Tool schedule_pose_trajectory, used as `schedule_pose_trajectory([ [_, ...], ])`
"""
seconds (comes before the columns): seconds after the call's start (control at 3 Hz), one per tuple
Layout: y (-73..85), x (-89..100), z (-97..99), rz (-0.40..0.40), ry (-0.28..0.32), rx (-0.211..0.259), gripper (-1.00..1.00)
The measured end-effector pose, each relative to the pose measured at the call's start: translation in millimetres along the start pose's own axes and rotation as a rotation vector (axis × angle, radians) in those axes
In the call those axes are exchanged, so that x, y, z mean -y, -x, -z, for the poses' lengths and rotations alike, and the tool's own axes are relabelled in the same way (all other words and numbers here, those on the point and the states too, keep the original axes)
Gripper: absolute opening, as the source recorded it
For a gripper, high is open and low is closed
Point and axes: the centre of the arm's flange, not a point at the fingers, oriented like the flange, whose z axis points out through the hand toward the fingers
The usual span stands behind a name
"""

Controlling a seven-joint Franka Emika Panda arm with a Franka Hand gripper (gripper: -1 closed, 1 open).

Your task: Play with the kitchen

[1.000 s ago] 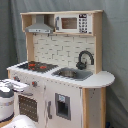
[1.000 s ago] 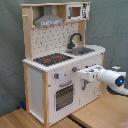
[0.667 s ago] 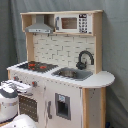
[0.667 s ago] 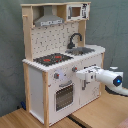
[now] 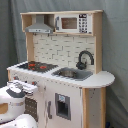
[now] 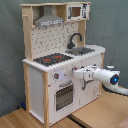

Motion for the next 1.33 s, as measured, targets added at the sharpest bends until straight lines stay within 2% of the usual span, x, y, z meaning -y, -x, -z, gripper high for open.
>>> schedule_pose_trajectory([
  [0.33, -3.5, 6.6, -19.1, 0.009, 0.008, -0.017, 1.0],
  [0.67, -14.4, 3.0, -34.3, 0.009, 0.029, -0.047, 1.0],
  [1.0, -14.4, 3.0, -34.3, 0.009, 0.029, -0.047, -1.0],
  [1.33, -7.7, 9.8, -35.9, -0.024, 0.016, -0.035, -1.0],
])
